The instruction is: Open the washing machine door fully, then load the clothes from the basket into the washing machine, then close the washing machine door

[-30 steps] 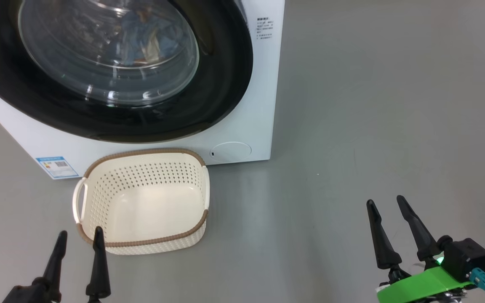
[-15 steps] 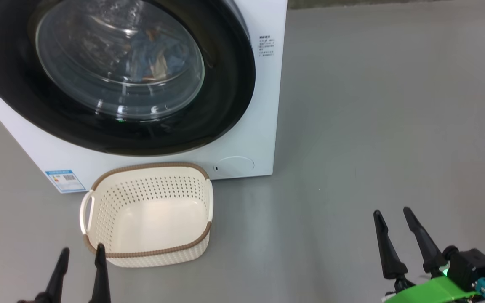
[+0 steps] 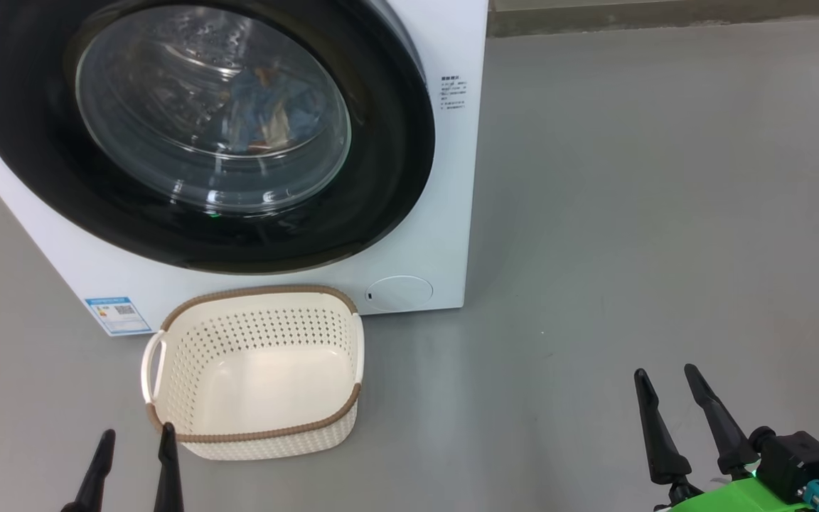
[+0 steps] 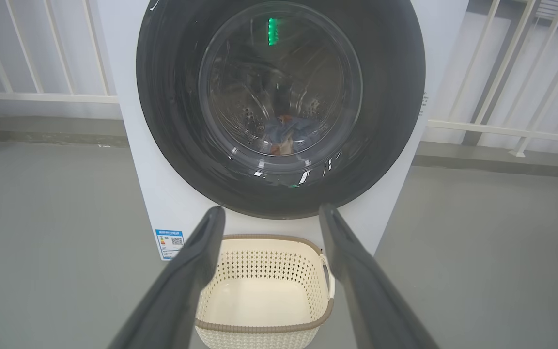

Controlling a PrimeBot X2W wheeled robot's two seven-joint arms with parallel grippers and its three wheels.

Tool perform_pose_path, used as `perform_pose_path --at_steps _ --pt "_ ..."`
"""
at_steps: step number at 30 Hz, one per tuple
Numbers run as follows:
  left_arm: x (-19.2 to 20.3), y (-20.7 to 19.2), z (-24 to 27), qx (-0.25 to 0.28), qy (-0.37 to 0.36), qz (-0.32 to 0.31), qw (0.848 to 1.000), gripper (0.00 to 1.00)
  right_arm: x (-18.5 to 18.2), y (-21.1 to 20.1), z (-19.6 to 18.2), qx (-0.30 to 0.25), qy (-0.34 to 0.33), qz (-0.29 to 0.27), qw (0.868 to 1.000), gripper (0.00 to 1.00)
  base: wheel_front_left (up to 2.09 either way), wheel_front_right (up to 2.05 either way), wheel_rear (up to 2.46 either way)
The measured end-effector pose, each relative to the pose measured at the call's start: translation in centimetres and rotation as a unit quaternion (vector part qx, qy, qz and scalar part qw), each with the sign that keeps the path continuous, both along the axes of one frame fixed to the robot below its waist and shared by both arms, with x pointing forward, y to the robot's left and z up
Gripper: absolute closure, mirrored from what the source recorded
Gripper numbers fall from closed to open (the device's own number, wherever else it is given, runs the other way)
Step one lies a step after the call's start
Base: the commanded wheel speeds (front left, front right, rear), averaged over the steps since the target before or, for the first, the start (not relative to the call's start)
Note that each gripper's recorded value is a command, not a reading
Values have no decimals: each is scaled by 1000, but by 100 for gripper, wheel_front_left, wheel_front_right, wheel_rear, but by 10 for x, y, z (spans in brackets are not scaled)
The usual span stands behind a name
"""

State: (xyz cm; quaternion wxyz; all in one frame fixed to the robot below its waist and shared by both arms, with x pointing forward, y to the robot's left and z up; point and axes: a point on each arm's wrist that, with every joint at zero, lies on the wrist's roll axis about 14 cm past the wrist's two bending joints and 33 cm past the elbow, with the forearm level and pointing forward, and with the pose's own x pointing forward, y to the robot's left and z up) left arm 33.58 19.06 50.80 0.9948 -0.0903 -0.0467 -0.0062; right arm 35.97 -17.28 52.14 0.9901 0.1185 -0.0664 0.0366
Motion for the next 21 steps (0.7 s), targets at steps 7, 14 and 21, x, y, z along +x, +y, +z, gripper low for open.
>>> perform_pose_path --at_steps 7,14,21 --pt "-2 5 -1 2 1 9 1000 0 1 2 -3 -3 4 3 1000 0 0 0 0" --pt "-3 9 -3 3 5 14 1000 0 3 0 -7 -3 10 0 1000 0 0 0 0" --pt "-2 8 -5 3 8 14 1000 0 3 -1 -9 -3 14 -1 1000 0 0 0 0"
